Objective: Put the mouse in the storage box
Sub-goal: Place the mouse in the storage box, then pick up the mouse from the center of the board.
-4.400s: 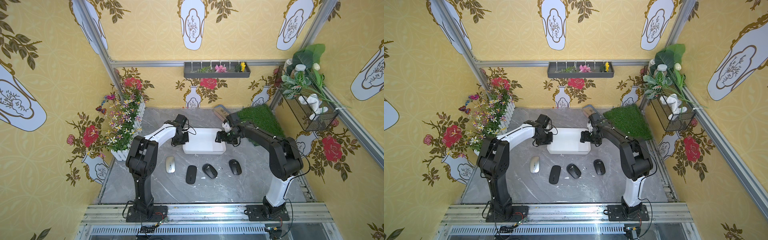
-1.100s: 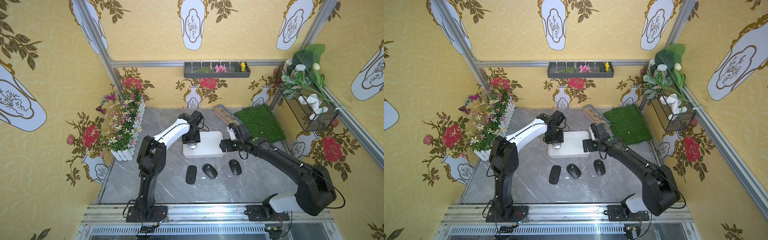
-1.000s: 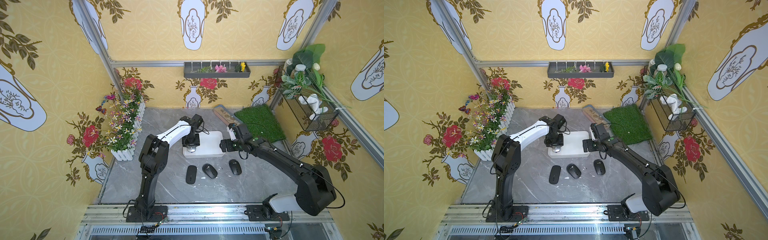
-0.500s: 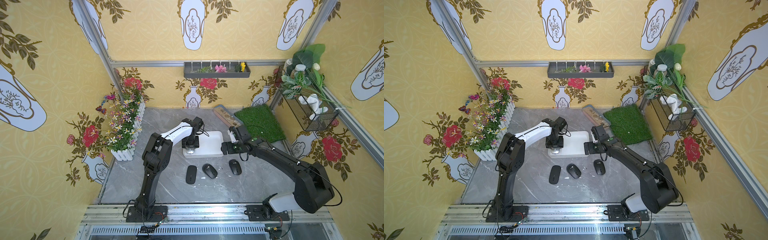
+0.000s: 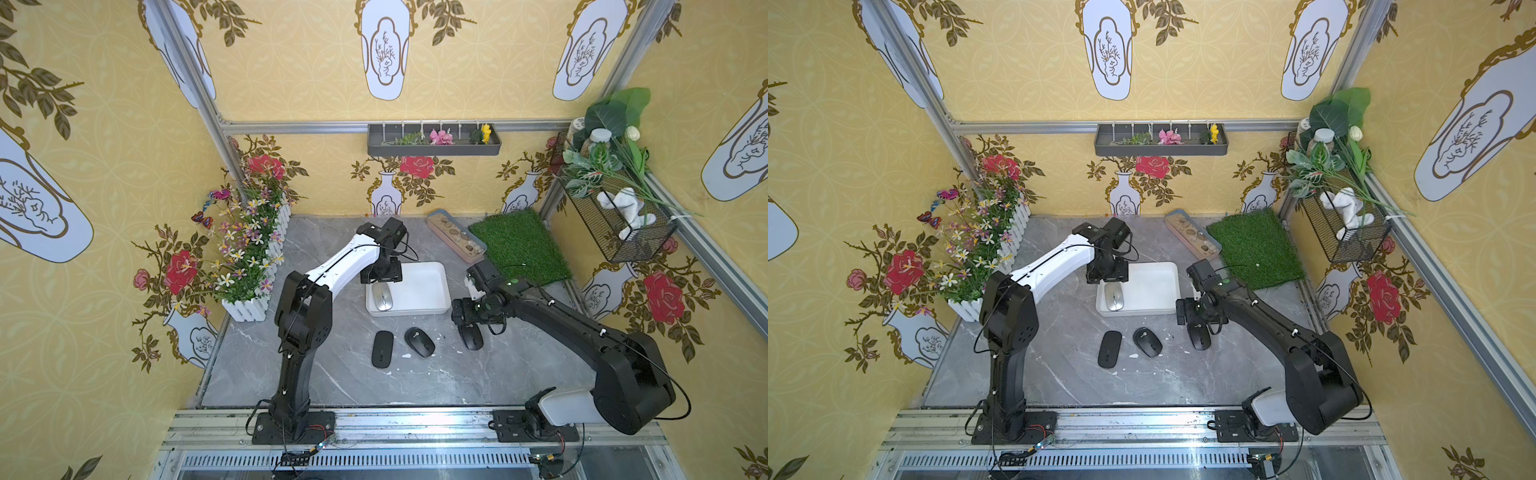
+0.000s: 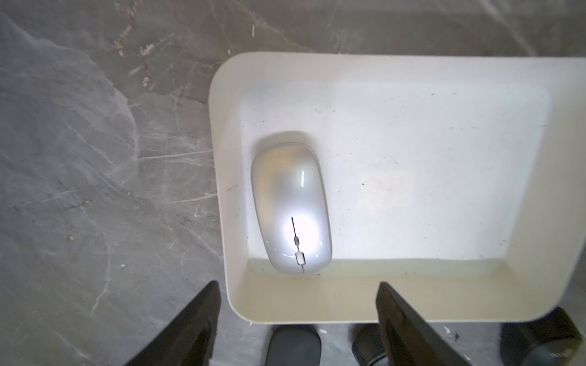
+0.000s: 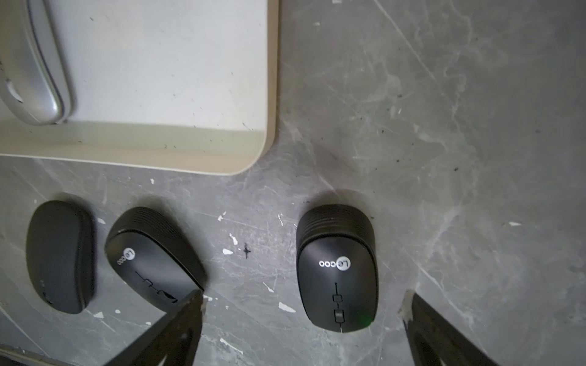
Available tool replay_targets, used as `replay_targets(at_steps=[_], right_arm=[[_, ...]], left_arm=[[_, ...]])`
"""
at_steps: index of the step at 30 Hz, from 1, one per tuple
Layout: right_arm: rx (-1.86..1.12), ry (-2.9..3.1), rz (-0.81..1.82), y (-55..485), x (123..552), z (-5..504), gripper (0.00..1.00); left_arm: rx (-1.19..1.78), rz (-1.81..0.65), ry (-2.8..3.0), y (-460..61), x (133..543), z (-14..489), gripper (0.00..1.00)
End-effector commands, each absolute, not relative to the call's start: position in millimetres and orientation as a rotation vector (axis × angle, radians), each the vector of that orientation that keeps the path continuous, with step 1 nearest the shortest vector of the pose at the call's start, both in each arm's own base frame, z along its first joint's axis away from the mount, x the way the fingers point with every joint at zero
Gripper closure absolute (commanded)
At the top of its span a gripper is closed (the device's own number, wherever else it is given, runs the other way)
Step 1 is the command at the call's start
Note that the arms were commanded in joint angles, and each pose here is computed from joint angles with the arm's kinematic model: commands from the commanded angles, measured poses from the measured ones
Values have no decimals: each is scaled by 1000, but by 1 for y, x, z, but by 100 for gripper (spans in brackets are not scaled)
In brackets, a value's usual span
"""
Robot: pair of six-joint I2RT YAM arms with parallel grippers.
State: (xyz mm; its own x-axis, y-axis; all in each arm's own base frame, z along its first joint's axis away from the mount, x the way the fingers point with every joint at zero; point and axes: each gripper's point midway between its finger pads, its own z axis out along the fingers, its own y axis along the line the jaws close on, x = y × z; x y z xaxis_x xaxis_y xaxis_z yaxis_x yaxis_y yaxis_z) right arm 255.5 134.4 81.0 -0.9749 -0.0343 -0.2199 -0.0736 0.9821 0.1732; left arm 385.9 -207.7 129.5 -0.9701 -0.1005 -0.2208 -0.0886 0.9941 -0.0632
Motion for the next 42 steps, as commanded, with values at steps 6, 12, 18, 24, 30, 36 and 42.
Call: replay_targets(at_steps=[6,12,18,24,30,36,42], right_arm=[[-28,3032,180,122,236,60,3],[-62,3071,149,127,243,39,2],[-72,3099,114,131,252,18,3],[-77,3095,55,127,256,15,27],[-84,3059,33,123,258,40,42],[-115,2952,52,129,283,113,43],[-204,2938,164,176,324,126,43]], left_arm=[[-83,-358,2765,-210,353,191,19],[23,-586,2603,-216,327,204,17],[101,-669,2521,-217,311,212,14],[107,-638,2512,-212,311,212,13],[59,-611,2491,-209,317,213,12],[7,-544,2475,-202,327,207,12],[-38,-541,2495,-204,333,195,12]])
